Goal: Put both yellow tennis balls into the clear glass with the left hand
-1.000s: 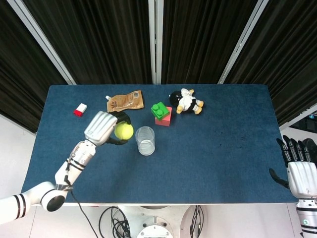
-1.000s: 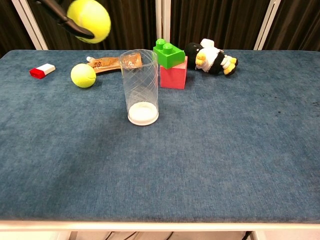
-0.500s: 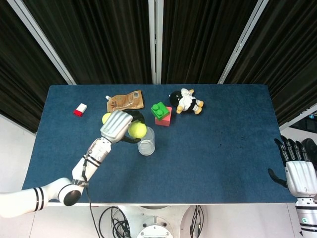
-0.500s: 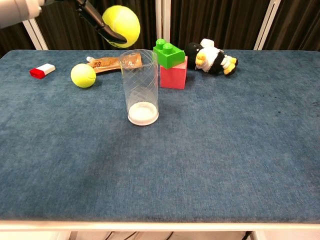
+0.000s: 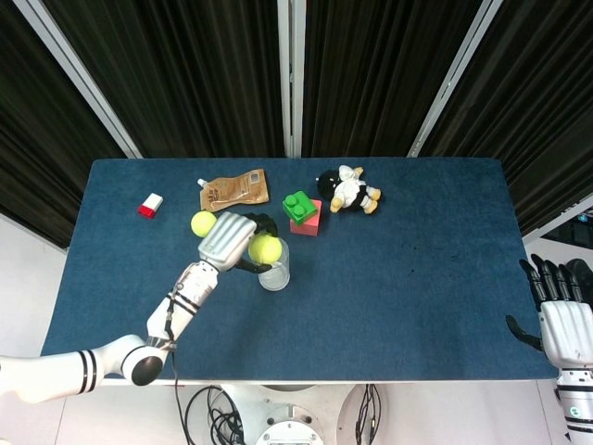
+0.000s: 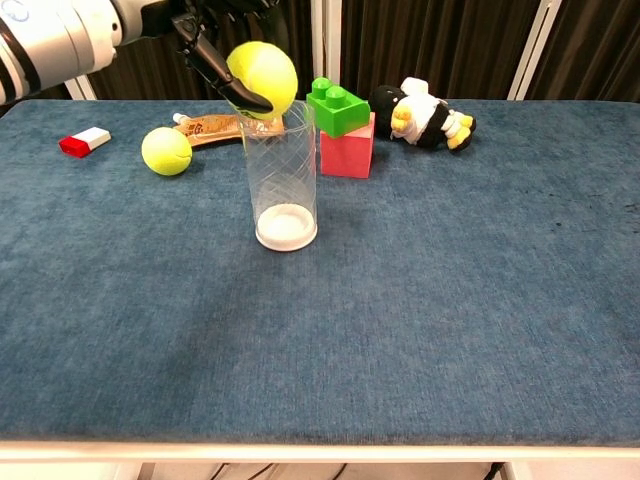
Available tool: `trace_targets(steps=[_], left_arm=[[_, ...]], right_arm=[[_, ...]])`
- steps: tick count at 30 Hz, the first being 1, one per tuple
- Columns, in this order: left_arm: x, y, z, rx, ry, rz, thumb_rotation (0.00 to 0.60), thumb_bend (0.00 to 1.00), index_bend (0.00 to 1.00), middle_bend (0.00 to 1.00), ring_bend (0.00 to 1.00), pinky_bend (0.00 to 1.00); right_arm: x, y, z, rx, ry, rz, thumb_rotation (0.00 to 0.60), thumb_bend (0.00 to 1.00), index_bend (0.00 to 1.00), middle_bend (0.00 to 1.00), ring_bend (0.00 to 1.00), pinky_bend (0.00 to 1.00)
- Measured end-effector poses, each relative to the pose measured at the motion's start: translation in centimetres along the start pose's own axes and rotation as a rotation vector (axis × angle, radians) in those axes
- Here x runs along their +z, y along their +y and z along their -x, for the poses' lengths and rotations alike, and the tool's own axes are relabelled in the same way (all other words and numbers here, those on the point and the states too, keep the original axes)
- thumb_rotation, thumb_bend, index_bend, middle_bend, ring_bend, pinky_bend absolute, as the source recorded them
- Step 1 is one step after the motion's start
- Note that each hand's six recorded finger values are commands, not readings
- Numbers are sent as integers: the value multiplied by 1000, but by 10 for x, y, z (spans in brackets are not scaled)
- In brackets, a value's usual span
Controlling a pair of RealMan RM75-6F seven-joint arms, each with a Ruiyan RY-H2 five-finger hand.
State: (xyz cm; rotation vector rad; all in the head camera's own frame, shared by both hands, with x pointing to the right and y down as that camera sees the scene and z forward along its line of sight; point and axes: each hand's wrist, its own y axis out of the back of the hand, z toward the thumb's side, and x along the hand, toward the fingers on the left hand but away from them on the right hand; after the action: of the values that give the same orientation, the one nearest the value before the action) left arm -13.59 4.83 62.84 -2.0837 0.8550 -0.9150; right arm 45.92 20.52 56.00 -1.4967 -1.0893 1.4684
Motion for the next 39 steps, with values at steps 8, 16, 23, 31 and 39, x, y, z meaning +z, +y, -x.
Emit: trace_targets(steps=[8, 16, 23, 31, 39], left_arm=[[2, -8, -3, -14, -3, 2, 600, 152, 330, 418, 455, 718], [0, -11, -3, -21, -14, -15, 600, 121, 190, 292, 294, 611], [4, -5, -1, -9, -34, -15, 600, 116, 187, 283, 287, 598], [-11, 38, 6, 121, -4, -95, 600, 115, 240, 301, 287, 589], [-89, 64, 16, 146, 207, -294, 600, 113, 232, 280, 258, 534]], right_arm=[[-6, 0, -2, 4, -15, 7, 600, 199, 0, 0, 0, 0], [-9, 3, -2, -8, -19, 10, 600, 199, 0, 0, 0, 0], [-8, 2, -1, -7, -12, 8, 600, 200, 0, 0, 0, 0], [-8, 4, -3, -8, -13, 5, 600, 199, 0, 0, 0, 0], [-6, 9, -6, -15, -15, 7, 600, 199, 0, 0, 0, 0]])
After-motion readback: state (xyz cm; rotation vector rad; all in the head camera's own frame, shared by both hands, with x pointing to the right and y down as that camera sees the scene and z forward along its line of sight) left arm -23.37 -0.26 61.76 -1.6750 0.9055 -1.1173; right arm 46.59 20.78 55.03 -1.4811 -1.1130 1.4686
